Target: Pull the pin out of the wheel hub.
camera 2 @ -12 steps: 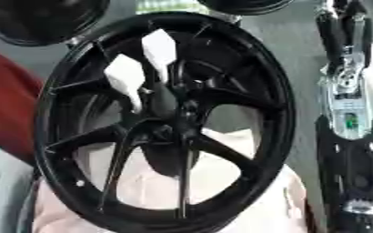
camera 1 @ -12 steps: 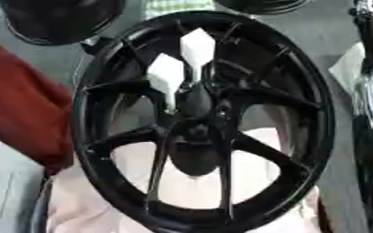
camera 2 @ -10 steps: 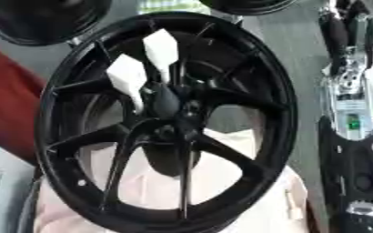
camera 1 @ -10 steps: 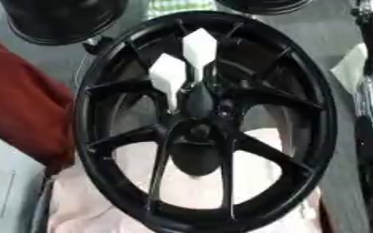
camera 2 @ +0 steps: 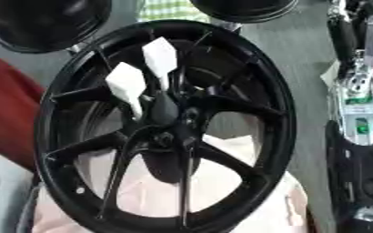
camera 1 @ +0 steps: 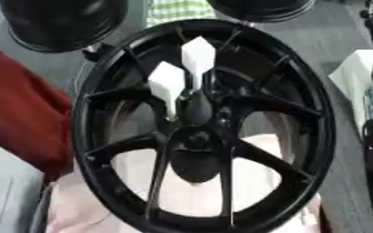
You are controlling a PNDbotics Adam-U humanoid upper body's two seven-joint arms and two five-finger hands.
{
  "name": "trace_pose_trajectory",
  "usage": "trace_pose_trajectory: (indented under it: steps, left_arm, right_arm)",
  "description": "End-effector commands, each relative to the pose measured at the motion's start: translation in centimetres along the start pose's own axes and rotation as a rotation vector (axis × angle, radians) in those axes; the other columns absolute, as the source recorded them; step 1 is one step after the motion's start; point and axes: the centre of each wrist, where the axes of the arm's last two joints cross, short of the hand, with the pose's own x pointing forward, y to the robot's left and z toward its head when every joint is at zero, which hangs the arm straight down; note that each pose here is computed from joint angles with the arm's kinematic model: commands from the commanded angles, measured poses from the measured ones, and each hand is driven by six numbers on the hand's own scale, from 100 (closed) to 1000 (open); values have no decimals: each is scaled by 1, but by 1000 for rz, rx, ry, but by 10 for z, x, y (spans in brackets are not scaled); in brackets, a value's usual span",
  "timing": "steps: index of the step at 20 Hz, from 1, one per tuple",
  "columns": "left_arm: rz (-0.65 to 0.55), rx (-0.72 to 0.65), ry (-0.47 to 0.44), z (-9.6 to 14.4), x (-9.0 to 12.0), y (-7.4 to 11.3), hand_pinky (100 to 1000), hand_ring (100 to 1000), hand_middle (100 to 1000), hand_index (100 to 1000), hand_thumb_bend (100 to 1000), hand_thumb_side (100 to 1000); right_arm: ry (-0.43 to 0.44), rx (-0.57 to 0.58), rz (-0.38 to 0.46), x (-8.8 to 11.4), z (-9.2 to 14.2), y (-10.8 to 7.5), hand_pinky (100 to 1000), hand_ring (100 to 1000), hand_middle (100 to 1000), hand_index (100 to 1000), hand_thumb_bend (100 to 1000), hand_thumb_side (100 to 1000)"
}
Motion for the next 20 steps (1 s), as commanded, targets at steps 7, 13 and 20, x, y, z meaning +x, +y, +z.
trace_pose_trajectory:
  steps: [7, 13, 20]
  left_arm:
    - [-412, -431, -261, -57, 70, 35, 691, 656, 584, 762, 100, 500]
    - [-680, -845, -301, -89, 107, 39, 720, 689, 618, 778, 100, 475]
    - [-870, -1246, -274, -119, 140, 22, 741, 710, 644, 792, 100, 564]
  right_arm:
    - [-74, -3, 61, 14, -18, -28, 851, 742, 682, 734, 100, 581]
    - [-54, -10, 120, 6, -16, -46, 853, 741, 680, 734, 100, 573]
    - [-46, -6, 145, 2, -15, -52, 855, 740, 679, 734, 100, 569]
